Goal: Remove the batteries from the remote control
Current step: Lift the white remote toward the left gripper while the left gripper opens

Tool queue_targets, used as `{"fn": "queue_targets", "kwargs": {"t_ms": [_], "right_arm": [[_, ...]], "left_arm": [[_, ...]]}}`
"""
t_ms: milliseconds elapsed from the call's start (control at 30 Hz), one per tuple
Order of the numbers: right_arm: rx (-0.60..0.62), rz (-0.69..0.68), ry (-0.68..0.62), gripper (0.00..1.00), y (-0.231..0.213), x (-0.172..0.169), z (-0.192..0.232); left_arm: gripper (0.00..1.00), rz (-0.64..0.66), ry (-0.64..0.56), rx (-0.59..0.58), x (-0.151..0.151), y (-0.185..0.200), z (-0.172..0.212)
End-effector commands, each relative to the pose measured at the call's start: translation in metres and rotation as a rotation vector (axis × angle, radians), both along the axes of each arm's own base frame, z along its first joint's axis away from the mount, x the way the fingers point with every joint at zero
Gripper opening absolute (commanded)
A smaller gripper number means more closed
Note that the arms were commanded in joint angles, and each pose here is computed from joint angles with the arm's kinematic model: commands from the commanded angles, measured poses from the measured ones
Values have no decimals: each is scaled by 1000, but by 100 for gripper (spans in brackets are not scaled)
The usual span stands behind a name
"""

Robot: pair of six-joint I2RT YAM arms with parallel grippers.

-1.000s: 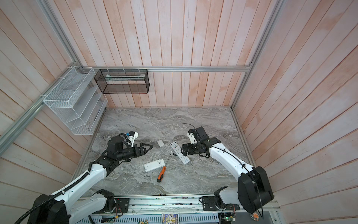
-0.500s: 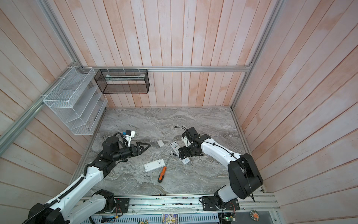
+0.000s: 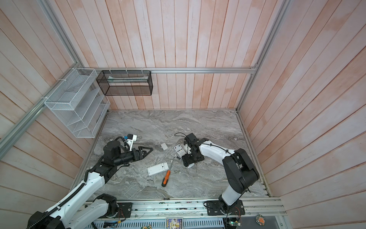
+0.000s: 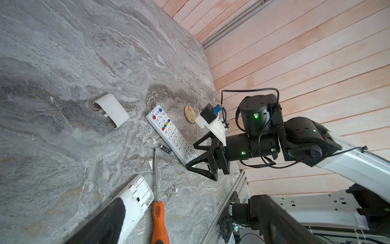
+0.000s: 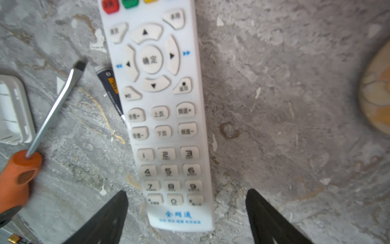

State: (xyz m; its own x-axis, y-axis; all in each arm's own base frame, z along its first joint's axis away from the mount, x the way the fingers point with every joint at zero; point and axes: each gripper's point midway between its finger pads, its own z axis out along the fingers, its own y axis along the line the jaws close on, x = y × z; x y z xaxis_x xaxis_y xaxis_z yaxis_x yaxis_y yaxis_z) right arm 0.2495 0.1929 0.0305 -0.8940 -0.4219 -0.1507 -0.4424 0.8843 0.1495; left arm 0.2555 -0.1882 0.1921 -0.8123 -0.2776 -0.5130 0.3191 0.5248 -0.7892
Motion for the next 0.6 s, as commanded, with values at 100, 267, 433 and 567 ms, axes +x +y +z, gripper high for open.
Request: {"fn": "queue_targets", "kwargs": {"t_ms": [100, 267, 433, 567], "right_arm": [[-17, 45, -18, 79, 7, 7, -7], [8, 76, -27, 62, 17, 9, -7], [6, 84, -13, 37, 17, 8, -11], [17, 73, -59, 29, 16, 11, 7]], "left_arm": [[100, -6, 11, -5, -6, 2, -2], [100, -4, 18, -2, -6, 3, -3], [100, -4, 23, -2, -6, 3, -3], [100, -7, 15, 1, -5, 3, 0]]}}
